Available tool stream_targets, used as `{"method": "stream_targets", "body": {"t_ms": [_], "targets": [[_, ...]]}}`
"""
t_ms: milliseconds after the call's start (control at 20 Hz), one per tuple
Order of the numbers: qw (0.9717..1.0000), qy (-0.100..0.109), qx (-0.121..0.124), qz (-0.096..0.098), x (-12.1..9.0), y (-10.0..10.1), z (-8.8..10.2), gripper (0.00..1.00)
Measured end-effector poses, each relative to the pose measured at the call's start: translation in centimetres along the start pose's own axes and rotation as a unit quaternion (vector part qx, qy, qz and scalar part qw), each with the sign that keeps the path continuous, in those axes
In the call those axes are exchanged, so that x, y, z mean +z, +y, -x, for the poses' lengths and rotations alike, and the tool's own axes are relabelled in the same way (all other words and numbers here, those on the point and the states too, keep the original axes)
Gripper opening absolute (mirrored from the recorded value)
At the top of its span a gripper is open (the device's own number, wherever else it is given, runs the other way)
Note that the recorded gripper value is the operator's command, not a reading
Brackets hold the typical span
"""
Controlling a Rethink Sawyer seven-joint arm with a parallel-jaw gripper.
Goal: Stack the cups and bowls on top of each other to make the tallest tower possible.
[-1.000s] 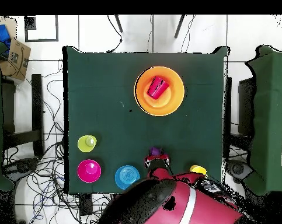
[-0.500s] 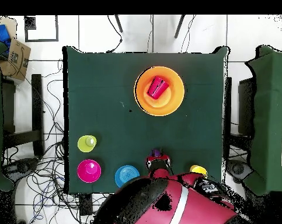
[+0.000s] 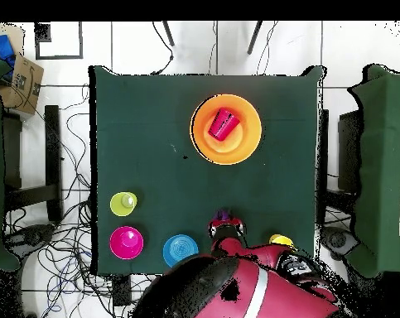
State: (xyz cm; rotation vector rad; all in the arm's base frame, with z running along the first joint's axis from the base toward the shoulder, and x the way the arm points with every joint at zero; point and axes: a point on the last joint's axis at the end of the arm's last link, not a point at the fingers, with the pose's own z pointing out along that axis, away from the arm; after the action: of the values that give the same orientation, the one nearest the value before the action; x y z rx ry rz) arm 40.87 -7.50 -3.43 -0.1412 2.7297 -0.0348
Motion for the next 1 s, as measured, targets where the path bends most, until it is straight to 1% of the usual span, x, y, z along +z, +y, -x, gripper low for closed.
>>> {"method": "stream_targets", "body": {"t_ms": [300, 500, 550, 600, 750, 900, 1000], "targets": [[0.9999, 0.011, 0.010, -0.008, -0.5, -1.2, 1.2, 0.00], [0.9991, 0.024, 0.034, -0.011, -1.2, -2.5, 3.2, 0.00], [0.9983, 0.031, 0.049, -0.010, -1.8, -3.4, 4.3, 0.00], [0.9980, 0.033, 0.053, -0.010, -2.0, -3.6, 4.7, 0.00], [0.9956, 0.046, 0.081, -0.010, -3.2, -5.3, 6.7, 0.00], [0.9937, 0.052, 0.098, -0.010, -4.1, -6.2, 8.1, 0.00], [0.9915, 0.056, 0.117, -0.010, -5.3, -7.2, 10.2, 0.00]]}}
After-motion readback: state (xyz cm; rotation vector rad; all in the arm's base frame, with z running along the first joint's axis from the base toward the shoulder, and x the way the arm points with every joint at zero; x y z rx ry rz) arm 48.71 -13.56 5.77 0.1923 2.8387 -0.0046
